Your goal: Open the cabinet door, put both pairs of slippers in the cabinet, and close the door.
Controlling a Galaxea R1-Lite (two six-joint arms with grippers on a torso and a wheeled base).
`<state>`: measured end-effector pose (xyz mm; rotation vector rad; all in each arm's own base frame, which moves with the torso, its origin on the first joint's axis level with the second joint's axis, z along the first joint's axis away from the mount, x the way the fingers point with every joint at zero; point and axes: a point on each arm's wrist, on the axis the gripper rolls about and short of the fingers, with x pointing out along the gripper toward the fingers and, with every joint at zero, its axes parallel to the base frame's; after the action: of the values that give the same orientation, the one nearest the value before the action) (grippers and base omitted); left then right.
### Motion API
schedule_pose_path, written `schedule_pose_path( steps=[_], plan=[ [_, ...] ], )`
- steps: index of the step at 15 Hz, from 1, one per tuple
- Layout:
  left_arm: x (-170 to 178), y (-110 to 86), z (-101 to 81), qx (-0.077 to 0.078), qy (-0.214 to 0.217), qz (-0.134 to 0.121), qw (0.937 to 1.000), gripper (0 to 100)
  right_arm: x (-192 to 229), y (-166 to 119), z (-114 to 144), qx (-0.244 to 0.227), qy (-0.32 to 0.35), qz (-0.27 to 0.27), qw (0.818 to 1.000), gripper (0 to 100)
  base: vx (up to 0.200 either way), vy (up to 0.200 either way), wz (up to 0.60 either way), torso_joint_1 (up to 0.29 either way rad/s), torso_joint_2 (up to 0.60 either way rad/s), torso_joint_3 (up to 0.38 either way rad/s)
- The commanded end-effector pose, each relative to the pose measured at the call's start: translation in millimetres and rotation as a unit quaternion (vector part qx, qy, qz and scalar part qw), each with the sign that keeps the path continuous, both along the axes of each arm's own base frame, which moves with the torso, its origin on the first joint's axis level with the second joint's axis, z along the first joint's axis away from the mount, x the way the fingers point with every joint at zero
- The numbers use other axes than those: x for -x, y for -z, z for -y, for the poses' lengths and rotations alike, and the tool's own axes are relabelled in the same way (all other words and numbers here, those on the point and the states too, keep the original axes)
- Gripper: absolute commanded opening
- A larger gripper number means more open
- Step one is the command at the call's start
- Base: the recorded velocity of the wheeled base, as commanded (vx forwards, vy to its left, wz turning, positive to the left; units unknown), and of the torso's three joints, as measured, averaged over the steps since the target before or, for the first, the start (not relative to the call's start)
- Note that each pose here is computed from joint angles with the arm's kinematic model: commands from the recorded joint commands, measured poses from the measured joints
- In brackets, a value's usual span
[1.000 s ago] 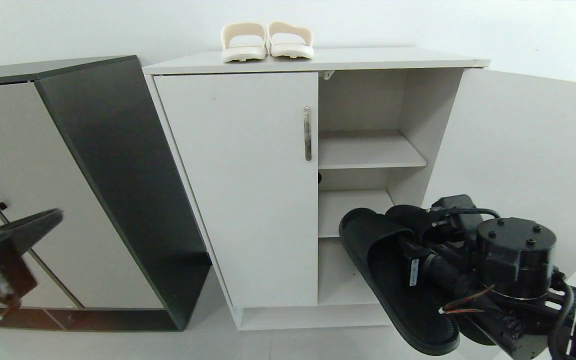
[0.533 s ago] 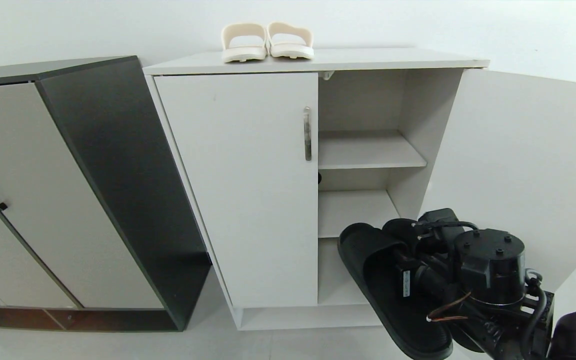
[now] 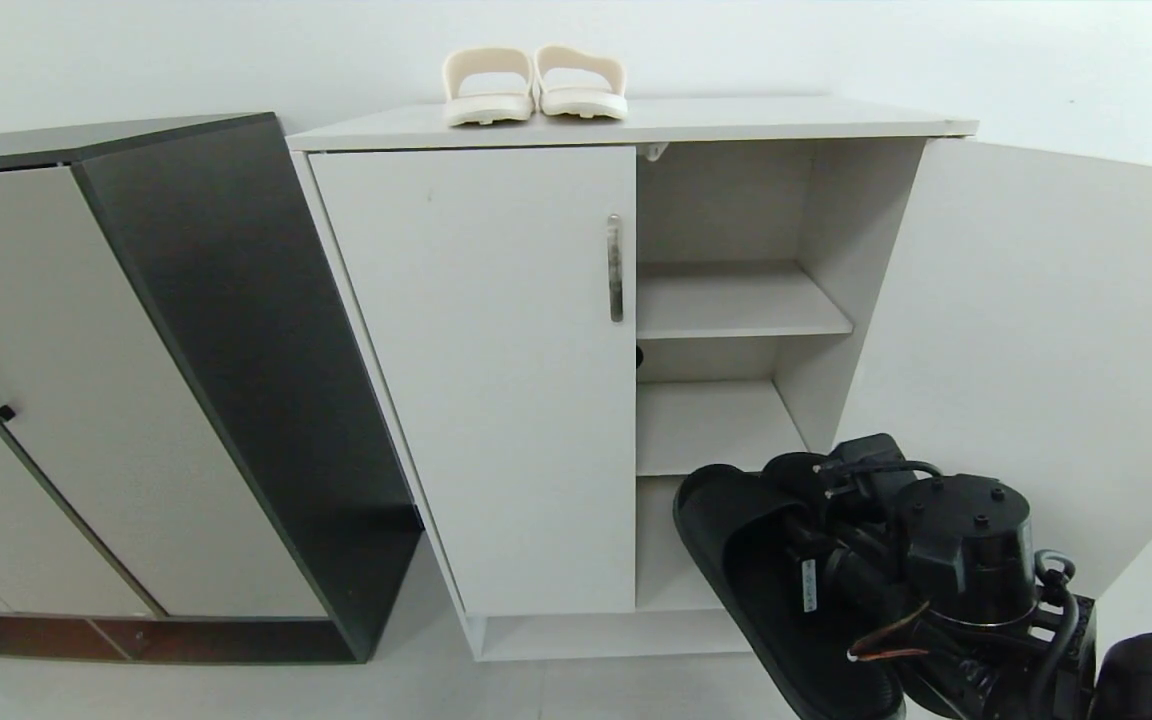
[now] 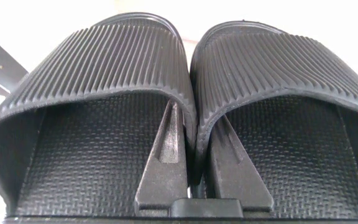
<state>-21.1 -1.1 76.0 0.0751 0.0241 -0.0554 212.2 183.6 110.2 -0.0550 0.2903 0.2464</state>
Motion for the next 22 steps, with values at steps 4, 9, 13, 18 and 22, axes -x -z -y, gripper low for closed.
schedule_pose_path(
  steps=[4,9,13,18,22],
  plan=[
    [1.6,0.8,0.2,0.016,0.005,0.01,0.9998,0,1.9,1.0,-2.2,0.001,-0.005,-0.001,1.0,0,0.0,0.0,0.0,0.0,0.0,0.0],
    [1.6,0.9,0.3,0.01,0.007,0.009,0.9999,0,1.3,0.7,-8.2,-0.002,-0.013,0.007,1.0,0,0.0,0.0,0.0,0.0,0.0,0.0],
    [1.6,0.9,0.3,0.01,0.007,0.009,0.9999,0,3.3,-7.2,-21.7,-0.004,-0.041,0.023,0.999,0,0.0,0.0,0.0,0.0,0.0,0.0],
    [1.6,0.9,0.3,0.009,0.007,0.009,0.9999,0,15.4,-1.6,-40.5,0.008,-0.041,0.025,0.999,0,0.0,-0.12,0.0,0.001,0.0,0.002],
    [1.6,0.9,0.3,0.009,0.007,0.009,0.9999,0,3.5,9.3,-55.2,0.006,0.011,0.026,1.0,0,0.0,-0.2,0.0,0.006,0.0,0.005]
  ],
)
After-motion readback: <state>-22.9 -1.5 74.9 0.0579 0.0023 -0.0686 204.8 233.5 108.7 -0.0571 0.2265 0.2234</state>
